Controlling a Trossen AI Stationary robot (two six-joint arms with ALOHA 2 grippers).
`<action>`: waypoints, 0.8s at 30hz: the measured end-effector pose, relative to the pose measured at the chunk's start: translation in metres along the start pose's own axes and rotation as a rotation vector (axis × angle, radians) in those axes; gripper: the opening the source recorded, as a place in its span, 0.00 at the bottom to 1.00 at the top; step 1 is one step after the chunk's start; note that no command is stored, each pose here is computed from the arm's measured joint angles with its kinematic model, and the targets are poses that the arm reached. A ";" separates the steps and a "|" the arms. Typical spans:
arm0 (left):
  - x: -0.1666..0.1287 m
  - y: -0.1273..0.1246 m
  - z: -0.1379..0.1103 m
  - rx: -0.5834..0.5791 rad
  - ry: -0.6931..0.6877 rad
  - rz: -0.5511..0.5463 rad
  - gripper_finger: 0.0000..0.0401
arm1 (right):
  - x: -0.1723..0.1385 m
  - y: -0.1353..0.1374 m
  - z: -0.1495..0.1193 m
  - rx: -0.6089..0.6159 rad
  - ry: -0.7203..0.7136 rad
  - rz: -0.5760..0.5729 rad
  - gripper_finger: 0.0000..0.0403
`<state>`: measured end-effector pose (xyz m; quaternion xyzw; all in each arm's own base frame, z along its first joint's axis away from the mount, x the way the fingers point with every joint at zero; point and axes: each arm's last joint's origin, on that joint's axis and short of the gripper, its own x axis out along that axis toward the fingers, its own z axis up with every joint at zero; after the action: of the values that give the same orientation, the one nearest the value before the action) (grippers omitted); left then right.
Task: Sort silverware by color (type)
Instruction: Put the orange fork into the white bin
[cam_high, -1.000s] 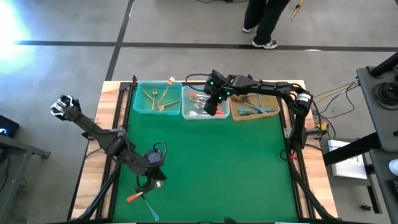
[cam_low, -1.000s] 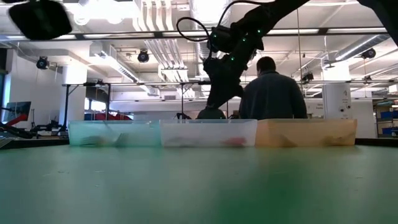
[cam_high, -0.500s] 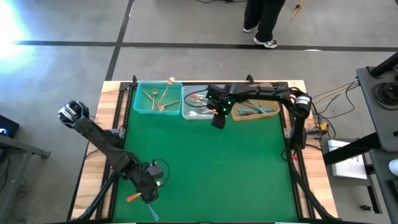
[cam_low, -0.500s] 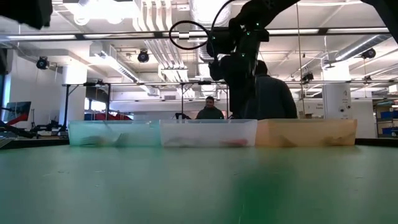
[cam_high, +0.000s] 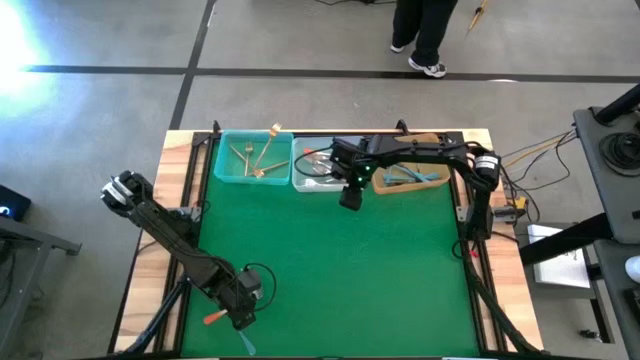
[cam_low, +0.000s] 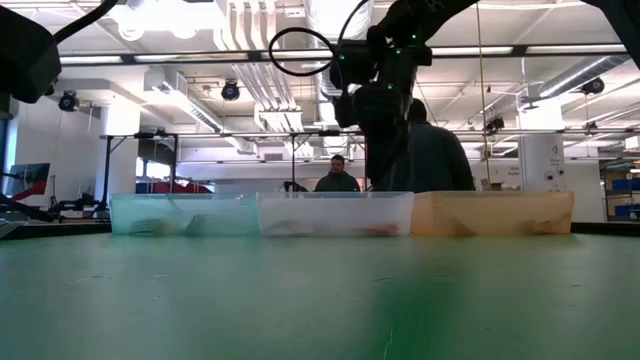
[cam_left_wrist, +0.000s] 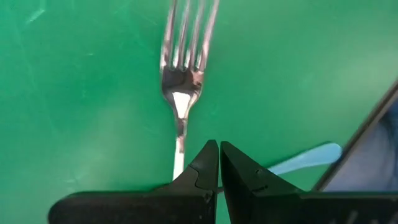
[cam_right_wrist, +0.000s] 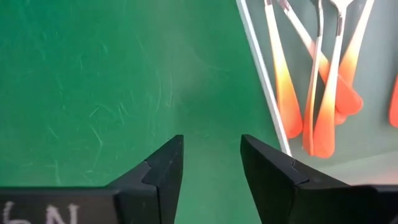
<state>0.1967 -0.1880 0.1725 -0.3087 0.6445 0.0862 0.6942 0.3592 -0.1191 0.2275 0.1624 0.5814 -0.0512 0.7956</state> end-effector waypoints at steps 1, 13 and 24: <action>0.000 0.000 0.000 -0.002 -0.005 0.004 0.00 | 0.000 0.000 0.001 -0.002 -0.007 0.000 0.37; -0.001 0.007 -0.006 -0.144 -0.017 0.095 0.00 | -0.001 0.000 0.011 -0.024 -0.110 0.001 0.39; -0.004 0.002 -0.010 -0.186 -0.050 0.086 0.00 | -0.002 0.000 0.019 -0.042 -0.195 0.001 0.36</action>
<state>0.1871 -0.1907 0.1764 -0.3417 0.6289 0.1833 0.6739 0.3760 -0.1249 0.2344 0.1401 0.5023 -0.0542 0.8516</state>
